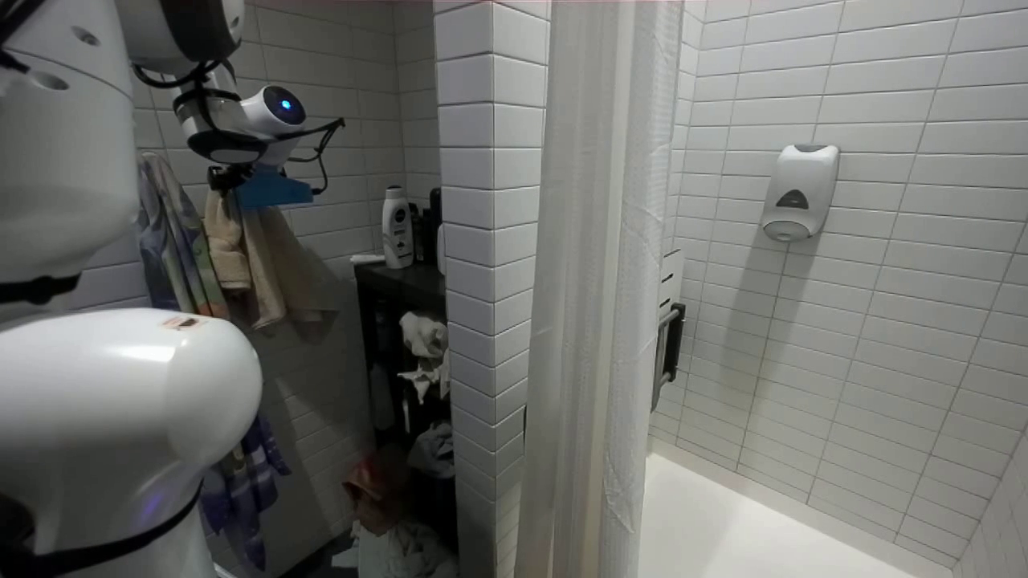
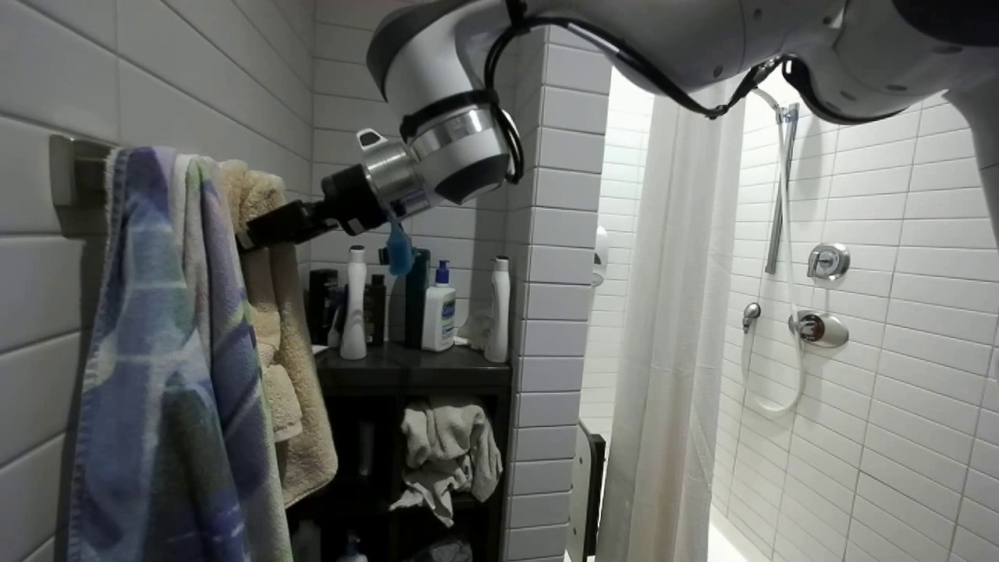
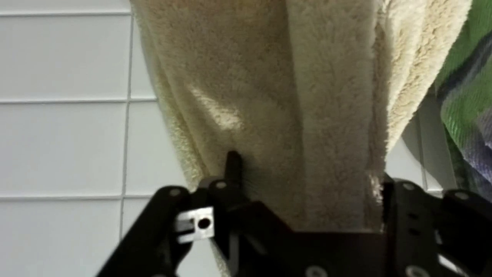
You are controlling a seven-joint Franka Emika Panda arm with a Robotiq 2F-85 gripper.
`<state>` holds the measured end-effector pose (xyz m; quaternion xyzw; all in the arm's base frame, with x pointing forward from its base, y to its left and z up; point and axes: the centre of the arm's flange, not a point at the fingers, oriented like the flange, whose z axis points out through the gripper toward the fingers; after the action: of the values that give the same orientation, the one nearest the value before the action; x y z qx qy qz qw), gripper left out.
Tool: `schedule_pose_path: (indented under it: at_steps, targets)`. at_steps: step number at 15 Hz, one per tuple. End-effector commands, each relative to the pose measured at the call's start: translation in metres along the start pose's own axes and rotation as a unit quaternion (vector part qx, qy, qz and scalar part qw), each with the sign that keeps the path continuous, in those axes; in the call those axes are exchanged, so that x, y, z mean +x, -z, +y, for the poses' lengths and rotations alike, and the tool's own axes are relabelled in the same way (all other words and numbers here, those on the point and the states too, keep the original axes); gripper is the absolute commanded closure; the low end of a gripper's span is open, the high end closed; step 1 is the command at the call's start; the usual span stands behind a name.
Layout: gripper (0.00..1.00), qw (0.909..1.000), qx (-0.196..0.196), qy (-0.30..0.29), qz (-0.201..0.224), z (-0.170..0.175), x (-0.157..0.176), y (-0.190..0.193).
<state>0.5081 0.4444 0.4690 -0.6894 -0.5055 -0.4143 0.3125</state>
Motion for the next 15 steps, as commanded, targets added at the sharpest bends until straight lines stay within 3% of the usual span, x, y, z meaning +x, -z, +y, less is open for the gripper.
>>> schedule_pose_path:
  at_steps: [1,4,8,15]
  targets:
    - [0.59,0.9999,0.001,0.000,0.011,0.008,0.003,-0.004]
    - [0.79,0.9999,0.000,0.000,0.013,0.009,0.004,-0.002]
    - [0.86,0.9999,-0.007,-0.004,0.011,0.010,0.002,-0.002]
    - [0.88,0.9993,-0.021,-0.008,0.029,0.000,0.026,0.026]
